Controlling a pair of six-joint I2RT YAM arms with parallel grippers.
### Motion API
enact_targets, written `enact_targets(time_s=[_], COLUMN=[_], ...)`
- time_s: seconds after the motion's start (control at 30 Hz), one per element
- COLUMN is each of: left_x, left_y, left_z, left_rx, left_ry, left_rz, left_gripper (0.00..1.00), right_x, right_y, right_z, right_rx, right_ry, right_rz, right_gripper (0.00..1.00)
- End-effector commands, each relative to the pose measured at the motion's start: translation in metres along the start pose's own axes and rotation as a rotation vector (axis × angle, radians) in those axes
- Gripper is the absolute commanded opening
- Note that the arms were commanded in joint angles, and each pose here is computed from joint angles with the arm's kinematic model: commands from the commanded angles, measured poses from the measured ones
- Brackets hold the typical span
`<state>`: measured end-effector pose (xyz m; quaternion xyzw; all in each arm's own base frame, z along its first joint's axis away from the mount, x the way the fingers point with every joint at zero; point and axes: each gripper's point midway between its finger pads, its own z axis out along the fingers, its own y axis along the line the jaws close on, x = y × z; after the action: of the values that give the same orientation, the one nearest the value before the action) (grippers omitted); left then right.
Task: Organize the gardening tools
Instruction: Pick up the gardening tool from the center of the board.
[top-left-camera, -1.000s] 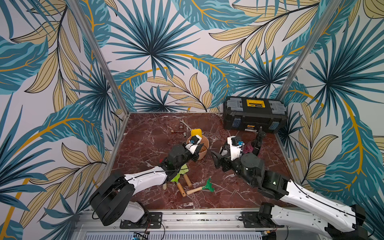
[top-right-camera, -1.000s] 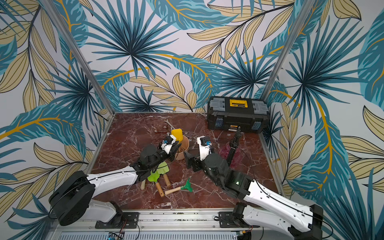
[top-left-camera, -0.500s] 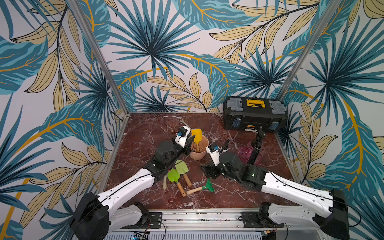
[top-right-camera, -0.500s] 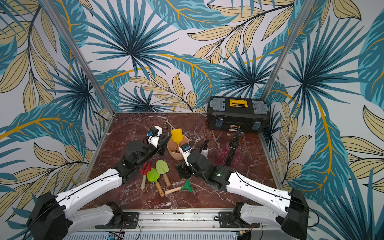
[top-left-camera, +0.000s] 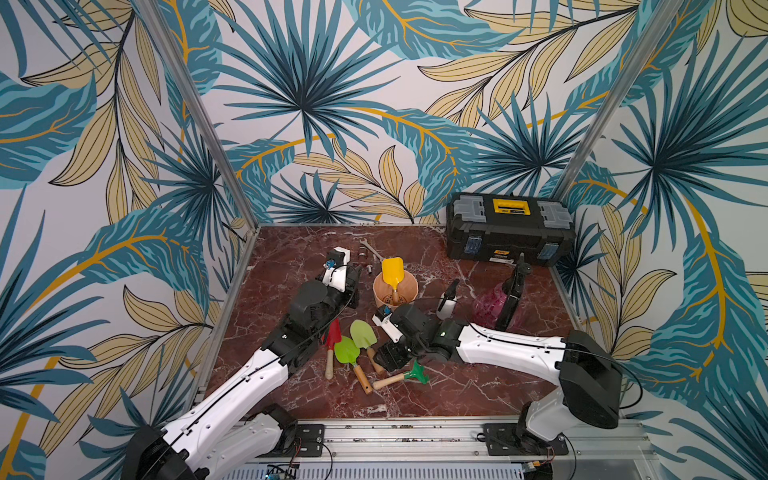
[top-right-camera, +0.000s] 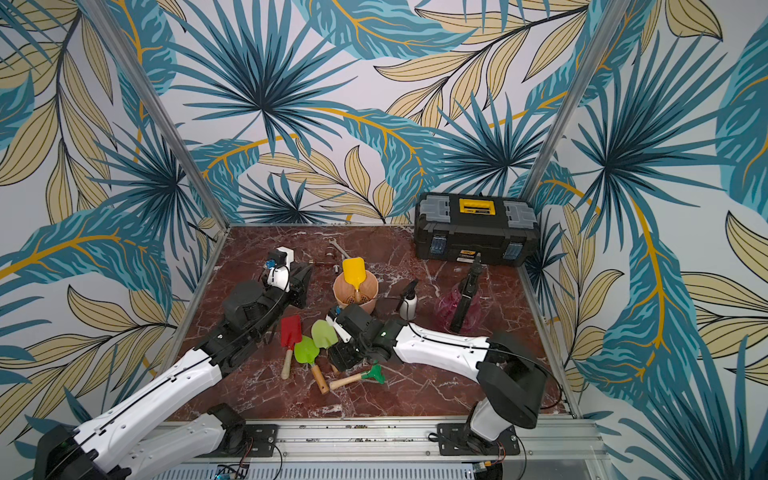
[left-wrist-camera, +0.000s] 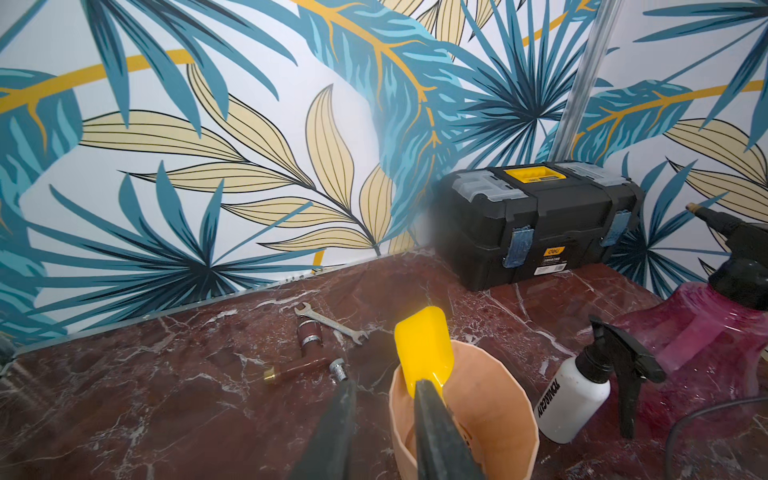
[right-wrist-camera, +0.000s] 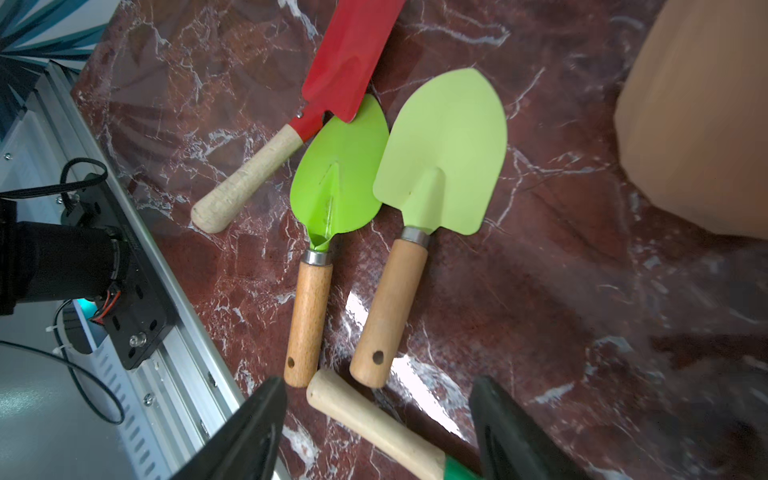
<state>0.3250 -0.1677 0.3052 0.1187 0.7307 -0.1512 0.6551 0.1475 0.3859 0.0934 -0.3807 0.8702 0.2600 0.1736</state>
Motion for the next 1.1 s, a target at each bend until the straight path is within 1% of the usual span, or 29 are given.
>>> enact_targets(time_s=[0.0, 0.13, 0.33, 0.57, 0.67, 0.83, 1.07], left_x=[0.006, 0.01, 0.012, 0.012, 0.011, 0.01, 0.0], left_y=[0.02, 0.027, 0.031, 0.033, 0.033, 0.033, 0.031], left_z=[-0.008, -0.013, -0.017, -0.018, -0.018, -0.018, -0.021], left_rx=[-0.099, -0.135, -0.152, -0.164, -0.164, -0.163, -0.152], left_ry=[0.017, 0.011, 0.009, 0.005, 0.001, 0.005, -0.004], left_rz=[-0.015, -0.022, -0.019, -0.011, -0.011, -0.007, -0.028], left_gripper=[0.28, 0.32, 0.32, 0.33, 0.33, 0.34, 0.36], right_x=[0.014, 0.015, 0.022, 0.032, 0.035, 0.033, 0.013], right_y=[0.012, 0.003, -0.001, -0.007, -0.009, -0.013, -0.02], right_z=[0.018, 0.034, 0.054, 0.067, 0.069, 0.066, 0.048], right_rx=[-0.056, -0.009, 0.007, 0.026, 0.037, 0.061, 0.136], right_ry=[0.098, 0.118, 0.163, 0.204, 0.212, 0.206, 0.136], right_rz=[0.023, 0.052, 0.075, 0.087, 0.087, 0.085, 0.072], right_gripper=[0.73, 0.68, 0.61, 0.52, 0.47, 0.37, 0.27])
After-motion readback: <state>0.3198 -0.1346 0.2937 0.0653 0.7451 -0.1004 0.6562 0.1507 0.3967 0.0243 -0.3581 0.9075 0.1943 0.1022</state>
